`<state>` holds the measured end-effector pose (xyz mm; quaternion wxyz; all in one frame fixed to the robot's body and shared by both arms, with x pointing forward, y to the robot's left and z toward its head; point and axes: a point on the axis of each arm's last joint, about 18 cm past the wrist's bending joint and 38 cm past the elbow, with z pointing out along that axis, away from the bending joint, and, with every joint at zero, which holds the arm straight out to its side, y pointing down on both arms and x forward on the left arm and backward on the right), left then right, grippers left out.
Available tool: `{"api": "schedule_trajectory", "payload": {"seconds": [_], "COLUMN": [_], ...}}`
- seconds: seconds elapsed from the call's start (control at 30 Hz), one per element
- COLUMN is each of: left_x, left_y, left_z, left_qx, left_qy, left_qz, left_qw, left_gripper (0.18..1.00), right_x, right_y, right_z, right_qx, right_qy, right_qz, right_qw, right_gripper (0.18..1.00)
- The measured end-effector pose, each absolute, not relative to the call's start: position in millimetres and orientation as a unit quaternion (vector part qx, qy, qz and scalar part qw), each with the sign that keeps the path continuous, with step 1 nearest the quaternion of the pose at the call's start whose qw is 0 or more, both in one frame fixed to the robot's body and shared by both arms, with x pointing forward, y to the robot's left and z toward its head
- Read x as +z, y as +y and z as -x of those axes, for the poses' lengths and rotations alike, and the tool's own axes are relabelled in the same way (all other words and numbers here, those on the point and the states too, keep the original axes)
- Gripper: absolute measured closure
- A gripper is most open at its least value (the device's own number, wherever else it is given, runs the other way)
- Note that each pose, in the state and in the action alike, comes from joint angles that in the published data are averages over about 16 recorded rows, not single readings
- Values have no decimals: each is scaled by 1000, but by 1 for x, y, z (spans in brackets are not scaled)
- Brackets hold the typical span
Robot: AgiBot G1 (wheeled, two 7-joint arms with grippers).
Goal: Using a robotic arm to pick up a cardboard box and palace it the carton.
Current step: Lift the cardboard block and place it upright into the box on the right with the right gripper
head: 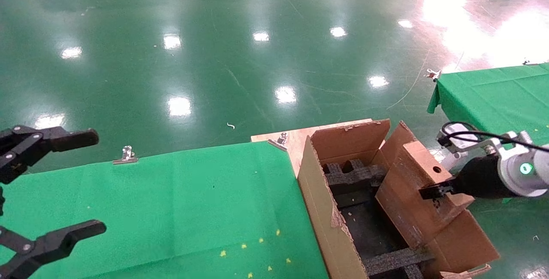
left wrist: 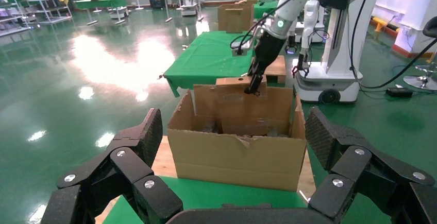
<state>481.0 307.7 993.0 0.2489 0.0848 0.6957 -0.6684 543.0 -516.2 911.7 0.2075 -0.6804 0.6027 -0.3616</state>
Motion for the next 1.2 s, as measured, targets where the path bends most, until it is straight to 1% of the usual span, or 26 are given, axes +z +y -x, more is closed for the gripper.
{"api": "schedule_trajectory", "payload": {"seconds": [0.5,0.97,1.2], "left_x": [993,993,993], "left_y": [308,308,308], "left_z": [-481,-481,-481], "left_qx": [-668,-668,-668], "left_qy": [696,696,696], "left_qz": [-85,-85,-85], "left_qw": [249,249,249], "left_gripper": [184,184,184], "right_x": [885,875,878], "right_y": [-510,-501,-499], "right_z": [-564,-585,-595], "right_qx": [-373,-386,-397], "right_qy": [602,597,587], "right_qz": [679,682,685], "right_qw": [192,173,168], "right_gripper": [845,850,850]}}
